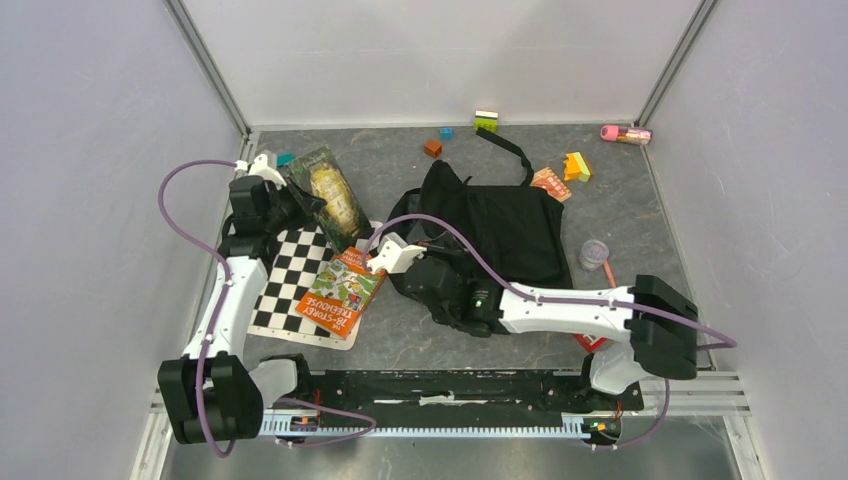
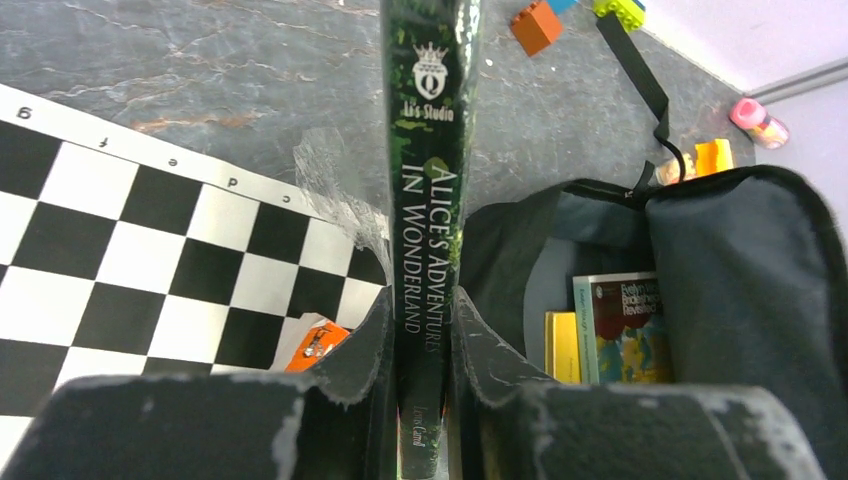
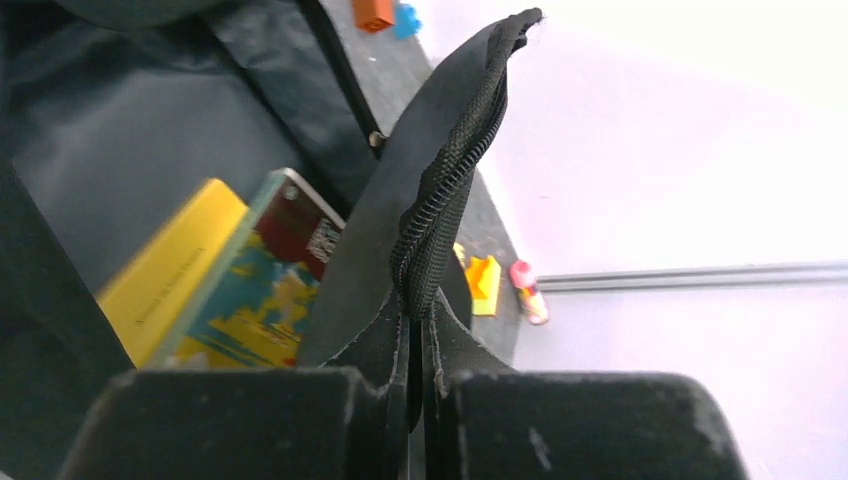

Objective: Pack the student bag
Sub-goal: Place the book in the student bag.

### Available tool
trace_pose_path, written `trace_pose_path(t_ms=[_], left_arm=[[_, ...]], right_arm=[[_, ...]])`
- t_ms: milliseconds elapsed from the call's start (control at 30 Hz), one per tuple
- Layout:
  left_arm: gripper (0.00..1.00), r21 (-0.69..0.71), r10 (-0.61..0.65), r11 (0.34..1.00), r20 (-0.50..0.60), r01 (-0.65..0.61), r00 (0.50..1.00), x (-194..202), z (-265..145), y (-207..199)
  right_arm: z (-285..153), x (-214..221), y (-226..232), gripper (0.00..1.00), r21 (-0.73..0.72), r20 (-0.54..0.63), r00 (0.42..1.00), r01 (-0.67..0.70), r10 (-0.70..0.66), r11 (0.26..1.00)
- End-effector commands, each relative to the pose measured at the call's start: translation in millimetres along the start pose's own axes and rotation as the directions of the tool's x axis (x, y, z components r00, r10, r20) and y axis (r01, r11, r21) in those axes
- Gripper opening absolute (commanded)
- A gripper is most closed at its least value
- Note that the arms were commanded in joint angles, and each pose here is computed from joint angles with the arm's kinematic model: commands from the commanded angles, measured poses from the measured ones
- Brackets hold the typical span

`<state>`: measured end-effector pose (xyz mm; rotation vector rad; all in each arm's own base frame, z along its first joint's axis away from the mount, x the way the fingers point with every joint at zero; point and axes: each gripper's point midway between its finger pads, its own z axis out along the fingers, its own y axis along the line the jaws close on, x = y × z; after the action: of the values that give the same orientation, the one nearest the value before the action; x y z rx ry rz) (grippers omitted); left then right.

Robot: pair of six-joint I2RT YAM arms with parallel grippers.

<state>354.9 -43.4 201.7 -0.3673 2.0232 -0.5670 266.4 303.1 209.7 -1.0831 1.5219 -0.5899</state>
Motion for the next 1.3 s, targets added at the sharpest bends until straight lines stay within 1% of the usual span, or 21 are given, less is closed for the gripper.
trace_pose_path(t_ms=[0, 67, 167, 300, 367, 433, 533, 633, 667, 733, 833, 867, 933, 1000, 1133, 1267], left_arm=[[0.02, 0.175, 0.077, 0.980, 0.097, -0.093, 0.992, -37, -10, -52], [0.02, 0.211, 0.114, 0.969, 0.073, -0.127, 0.991, -38, -15, -72], [0.02, 0.304, 0.146, 0.941, 0.028, -0.148, 0.989, -31, -25, -110], [0.02, 0.391, 0.197, 0.906, -0.054, -0.161, 0.979, -19, -40, -149], [0.02, 0.441, 0.217, 0.886, -0.114, -0.146, 0.970, -4, -44, -166], [0.02, 0.475, 0.228, 0.871, -0.162, -0.127, 0.960, 12, -46, -179], [0.02, 0.493, 0.241, 0.864, -0.223, -0.104, 0.945, 38, -41, -192], [0.02, 0.522, 0.257, 0.850, -0.296, -0.069, 0.920, 67, -32, -208], [0.02, 0.541, 0.261, 0.840, -0.321, -0.050, 0.910, 78, -31, -217], [0.02, 0.581, 0.276, 0.813, -0.335, -0.033, 0.901, 93, -29, -236], [0.02, 0.603, 0.251, 0.798, -0.340, 0.005, 0.906, 103, -21, -256], [0.02, 0.600, 0.225, 0.799, -0.351, 0.034, 0.909, 105, -18, -260], [0.02, 0.583, 0.142, 0.802, -0.398, 0.130, 0.907, 111, -10, -266], [0.02, 0.569, 0.105, 0.803, -0.427, 0.177, 0.898, 121, -7, -268], [0.02, 0.501, 0.076, 0.853, -0.397, 0.146, 0.915, 125, -3, -254], [0.02, 0.392, 0.093, 0.919, -0.308, 0.037, 0.947, 107, -10, -227]], right_arm=[[-28, -5, -69, 0.00, 0.185, 0.007, 1.000, -0.023, 0.022, 0.982], [-36, -1, -82, 0.00, 0.222, -0.009, 1.000, 0.005, -0.003, 0.975], [-48, 8, -100, 0.00, 0.273, -0.032, 0.999, 0.024, -0.016, 0.962], [-63, 21, -121, 0.00, 0.325, -0.049, 0.999, -0.002, 0.019, 0.946], [-71, 29, -132, 0.00, 0.349, -0.048, 0.997, -0.046, 0.066, 0.936], [-79, 38, -144, 0.00, 0.374, -0.032, 0.990, -0.118, 0.140, 0.920], [-92, 49, -162, 0.00, 0.389, 0.023, 0.965, -0.250, 0.262, 0.886], [-101, 52, -176, 0.00, 0.368, 0.101, 0.928, -0.370, 0.359, 0.853], [-103, 53, -180, 0.00, 0.359, 0.116, 0.919, -0.393, 0.377, 0.847], [-106, 54, -185, 0.00, 0.345, 0.142, 0.900, -0.435, 0.412, 0.831], [-107, 56, -184, 0.00, 0.335, 0.148, 0.892, -0.452, 0.427, 0.827], [-106, 56, -182, 0.00, 0.333, 0.145, 0.892, -0.451, 0.428, 0.828], [-104, 57, -177, 0.00, 0.330, 0.136, 0.895, -0.445, 0.425, 0.832], [-102, 60, -170, 0.00, 0.331, 0.129, 0.893, -0.449, 0.432, 0.830], [-96, 64, -155, 0.00, 0.330, 0.146, 0.864, -0.502, 0.482, 0.799], [-90, 56, -147, 0.00, 0.316, 0.159, 0.828, -0.558, 0.537, 0.767]])
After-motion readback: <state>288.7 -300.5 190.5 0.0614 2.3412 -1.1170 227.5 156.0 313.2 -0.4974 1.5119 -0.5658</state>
